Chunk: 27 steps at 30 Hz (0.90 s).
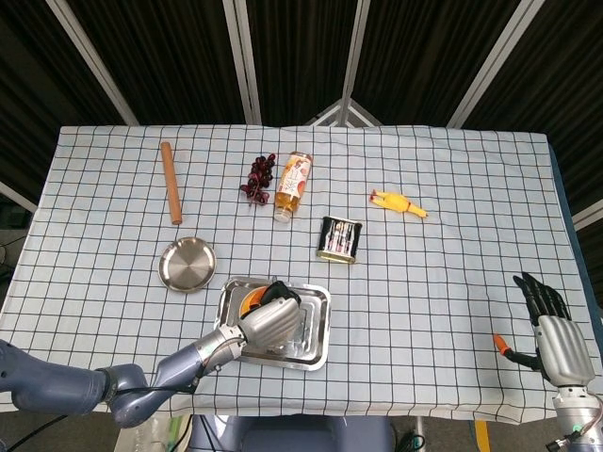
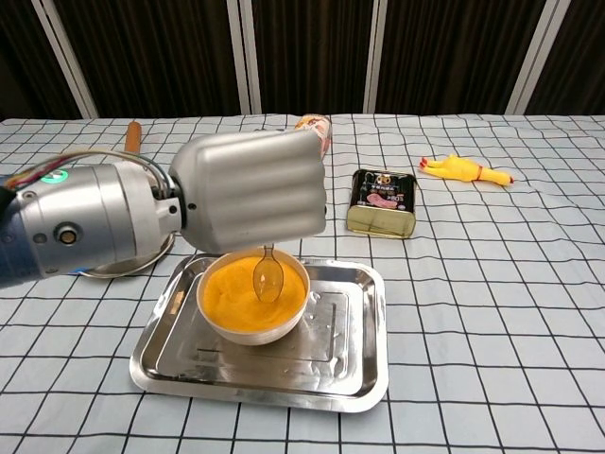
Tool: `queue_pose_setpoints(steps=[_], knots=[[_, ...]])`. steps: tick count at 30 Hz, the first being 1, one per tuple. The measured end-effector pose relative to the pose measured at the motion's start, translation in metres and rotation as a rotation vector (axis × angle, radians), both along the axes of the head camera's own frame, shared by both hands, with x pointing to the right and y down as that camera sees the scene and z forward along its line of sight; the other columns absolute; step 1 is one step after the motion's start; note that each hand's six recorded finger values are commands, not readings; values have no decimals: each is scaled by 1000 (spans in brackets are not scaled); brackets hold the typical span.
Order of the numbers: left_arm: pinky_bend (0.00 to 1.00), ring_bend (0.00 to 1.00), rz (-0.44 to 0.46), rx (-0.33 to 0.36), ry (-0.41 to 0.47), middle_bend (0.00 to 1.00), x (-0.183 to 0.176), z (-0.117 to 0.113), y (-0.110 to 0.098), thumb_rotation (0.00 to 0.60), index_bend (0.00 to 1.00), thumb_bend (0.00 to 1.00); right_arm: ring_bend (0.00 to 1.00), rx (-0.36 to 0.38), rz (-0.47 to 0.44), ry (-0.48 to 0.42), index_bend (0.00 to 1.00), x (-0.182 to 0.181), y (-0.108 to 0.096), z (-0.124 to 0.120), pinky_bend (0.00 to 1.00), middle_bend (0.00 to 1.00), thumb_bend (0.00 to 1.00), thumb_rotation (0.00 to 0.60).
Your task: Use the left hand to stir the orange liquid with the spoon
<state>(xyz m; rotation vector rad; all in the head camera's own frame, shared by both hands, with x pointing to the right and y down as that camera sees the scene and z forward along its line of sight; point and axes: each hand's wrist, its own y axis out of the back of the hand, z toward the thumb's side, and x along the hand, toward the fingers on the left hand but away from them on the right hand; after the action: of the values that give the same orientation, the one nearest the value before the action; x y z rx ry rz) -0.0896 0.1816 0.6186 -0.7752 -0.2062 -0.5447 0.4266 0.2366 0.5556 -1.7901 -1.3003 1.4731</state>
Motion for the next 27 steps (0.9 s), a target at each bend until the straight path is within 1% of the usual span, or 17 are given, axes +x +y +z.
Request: queue_pose_setpoints(steps=[5,10,23,27], knots=[[1000,1000,7,-10,-7,1000,5,5,6,600,785,598,0,2,0,-2,0,0,0,-1,0,0,338,600],[1000,1000,6,-5,-24,1000,3,9,5,600,790,597,0,3,0,-3,0,0,0,-1,0,0,338,600],[1000,1000,-21,17,-102,1000,-21,17,-8,600,791,597,0,4,-1,-2,0,0,0,-1,0,0,339,600],[1000,1000,-39,29,-108,1000,-27,16,-14,600,791,597,0,4,-1,-2,0,0,0,-1,0,0,340,600]])
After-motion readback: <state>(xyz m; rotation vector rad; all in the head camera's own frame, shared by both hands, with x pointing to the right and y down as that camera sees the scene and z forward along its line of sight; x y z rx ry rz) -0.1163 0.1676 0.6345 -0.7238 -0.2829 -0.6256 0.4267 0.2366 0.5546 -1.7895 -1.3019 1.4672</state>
